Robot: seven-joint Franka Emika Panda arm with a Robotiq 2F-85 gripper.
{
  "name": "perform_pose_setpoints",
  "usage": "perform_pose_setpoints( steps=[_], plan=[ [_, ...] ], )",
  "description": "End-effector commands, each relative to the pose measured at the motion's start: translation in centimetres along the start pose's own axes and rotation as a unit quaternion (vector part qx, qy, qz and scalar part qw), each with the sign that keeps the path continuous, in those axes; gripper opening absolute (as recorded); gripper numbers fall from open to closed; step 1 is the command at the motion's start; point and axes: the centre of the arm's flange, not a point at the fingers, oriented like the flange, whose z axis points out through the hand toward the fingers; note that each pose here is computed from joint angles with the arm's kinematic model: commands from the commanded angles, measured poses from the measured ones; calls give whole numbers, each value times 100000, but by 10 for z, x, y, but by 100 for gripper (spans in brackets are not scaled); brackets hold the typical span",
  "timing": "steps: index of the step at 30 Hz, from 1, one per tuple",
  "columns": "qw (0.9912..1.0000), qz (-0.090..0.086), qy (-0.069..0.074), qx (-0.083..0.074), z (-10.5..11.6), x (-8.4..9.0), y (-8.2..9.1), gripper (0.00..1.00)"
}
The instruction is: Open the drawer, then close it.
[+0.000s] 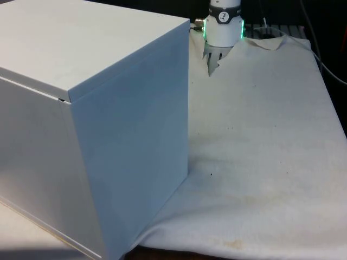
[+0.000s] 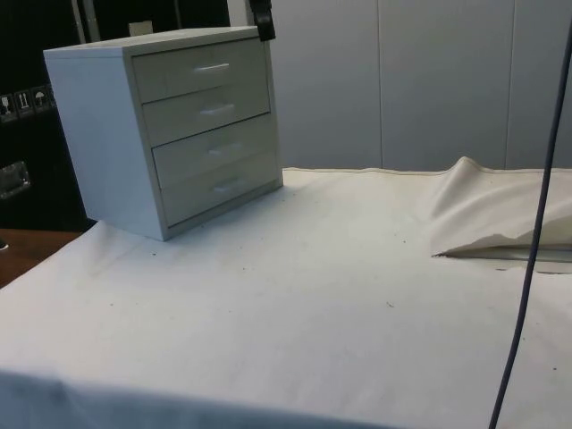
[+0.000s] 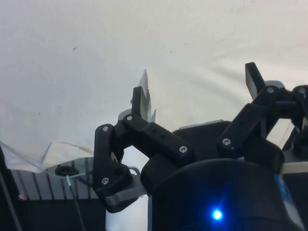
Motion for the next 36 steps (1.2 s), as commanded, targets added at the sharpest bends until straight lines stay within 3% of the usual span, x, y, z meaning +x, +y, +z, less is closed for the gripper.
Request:
perform_pose_setpoints(
  steps=[1,8,9,13,17,18,19,25,26,28,33,34,35,36],
  plan=[
    [99992,-381,868,-854,-2,-2,2,100],
    [99927,-1685,2163,-2672,-1,-2,10,100],
    [99956,-1541,1527,-2040,0,0,9,100],
    [99847,-2594,3123,-3743,2,-1,12,100],
    [99779,-3819,3556,-4106,5,0,12,100],
    [99830,-3395,3077,-3595,5,1,12,100],
    [99740,-4581,3668,-4181,5,1,12,100],
    [99609,-6978,3457,-4180,5,1,11,100],
    [99662,-6547,3187,-3812,6,1,12,100],
    [99513,-8260,3371,-4185,6,1,11,100],
    [99344,-10100,3376,-4162,5,1,11,100],
    [99256,-10935,3338,-4194,4,1,11,100],
    [99308,-10618,3071,-3962,6,1,12,100],
    [99217,-11282,3324,-4206,4,1,11,100]
  ],
)
